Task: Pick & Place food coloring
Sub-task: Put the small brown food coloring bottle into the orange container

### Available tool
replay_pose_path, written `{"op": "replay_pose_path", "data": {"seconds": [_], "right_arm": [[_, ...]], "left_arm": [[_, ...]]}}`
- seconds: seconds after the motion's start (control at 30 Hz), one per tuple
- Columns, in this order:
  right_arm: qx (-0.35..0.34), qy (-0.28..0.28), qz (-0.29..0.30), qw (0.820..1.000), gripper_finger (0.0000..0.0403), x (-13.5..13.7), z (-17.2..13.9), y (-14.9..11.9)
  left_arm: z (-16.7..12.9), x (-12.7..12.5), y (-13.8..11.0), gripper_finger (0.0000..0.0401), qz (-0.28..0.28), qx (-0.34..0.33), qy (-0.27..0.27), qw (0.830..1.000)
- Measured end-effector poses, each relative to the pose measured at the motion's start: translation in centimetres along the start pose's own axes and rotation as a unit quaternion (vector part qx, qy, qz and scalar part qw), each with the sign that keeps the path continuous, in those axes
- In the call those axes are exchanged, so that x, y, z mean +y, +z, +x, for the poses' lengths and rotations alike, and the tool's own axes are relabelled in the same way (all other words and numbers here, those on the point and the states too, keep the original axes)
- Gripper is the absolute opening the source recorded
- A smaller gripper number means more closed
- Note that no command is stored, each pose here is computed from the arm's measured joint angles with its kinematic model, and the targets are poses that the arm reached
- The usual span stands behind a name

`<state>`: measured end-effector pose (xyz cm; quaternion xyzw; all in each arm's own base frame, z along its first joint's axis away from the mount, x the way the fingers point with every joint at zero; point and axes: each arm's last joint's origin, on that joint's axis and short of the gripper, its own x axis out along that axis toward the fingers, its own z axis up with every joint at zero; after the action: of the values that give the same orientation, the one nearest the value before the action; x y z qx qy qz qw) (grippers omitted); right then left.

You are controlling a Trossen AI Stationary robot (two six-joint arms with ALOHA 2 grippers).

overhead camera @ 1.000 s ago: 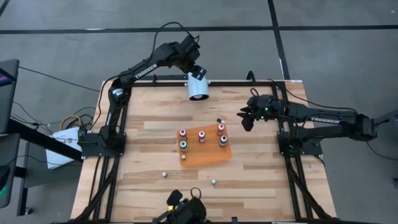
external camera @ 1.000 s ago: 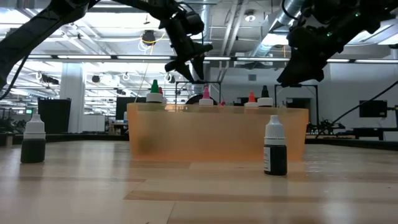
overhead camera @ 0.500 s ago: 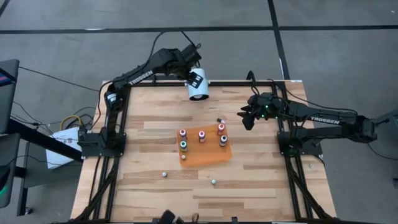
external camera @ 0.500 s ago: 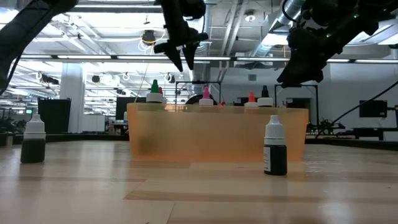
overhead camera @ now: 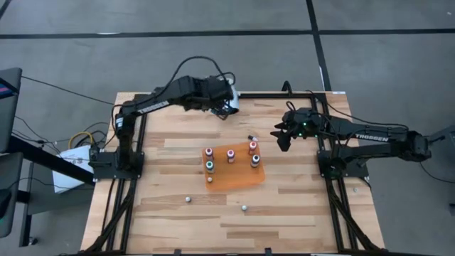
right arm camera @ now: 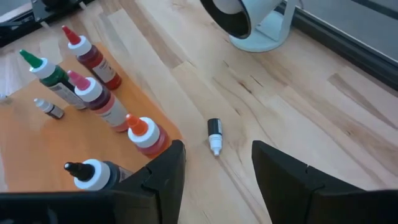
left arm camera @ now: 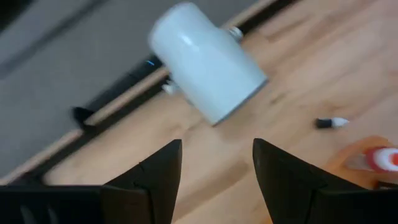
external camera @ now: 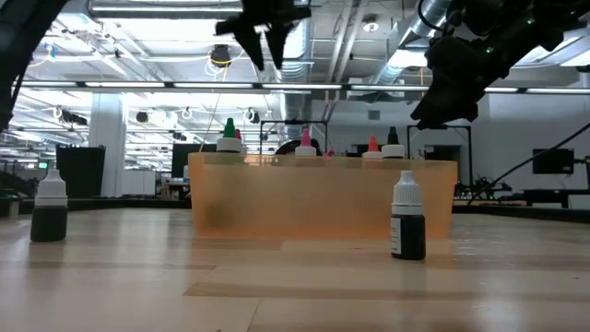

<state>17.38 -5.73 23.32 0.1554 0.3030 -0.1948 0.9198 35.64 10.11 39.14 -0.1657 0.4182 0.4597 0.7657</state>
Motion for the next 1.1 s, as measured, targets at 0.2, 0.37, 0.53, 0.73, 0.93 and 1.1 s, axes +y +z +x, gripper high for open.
{"op": "replay_pose_path", "data": {"seconds": [0.2, 0.37, 0.53, 0.73, 0.93, 1.1], "right_arm": [[0.0, -0.001, -0.002, 1.0, 0.0185, 0.0, 0.0, 0.0], [-0.001, -0.001, -0.002, 1.0, 0.019, 0.0, 0.0, 0.0], [0.0, 0.001, -0.003, 1.0, 0.0188, 0.0, 0.0, 0.0], [0.009, 0.032, 0.0, 0.999, 0.0191, 0.4, -0.2, 1.5], [0.066, 0.005, -0.005, 0.998, 0.0199, 0.1, 1.6, 4.4], [0.096, -0.002, -0.004, 0.995, 0.0201, -1.1, 4.4, 6.9]], "left_arm": [[-0.5, 1.4, -2.6, 0.019, -0.027, -0.04, 0.018, 0.999], [0.9, 2.6, -4.9, 0.019, -0.045, -0.079, -0.131, 0.987], [1.9, 4.3, -9.2, 0.019, -0.069, -0.096, -0.187, 0.975], [2.5, 6.4, -14.4, 0.019, -0.095, -0.098, -0.206, 0.969], [3.7, 8.4, -18.0, 0.019, -0.136, -0.121, -0.22, 0.958], [4.4, 9.9, -19.5, 0.019, -0.162, -0.142, -0.226, 0.95]]}}
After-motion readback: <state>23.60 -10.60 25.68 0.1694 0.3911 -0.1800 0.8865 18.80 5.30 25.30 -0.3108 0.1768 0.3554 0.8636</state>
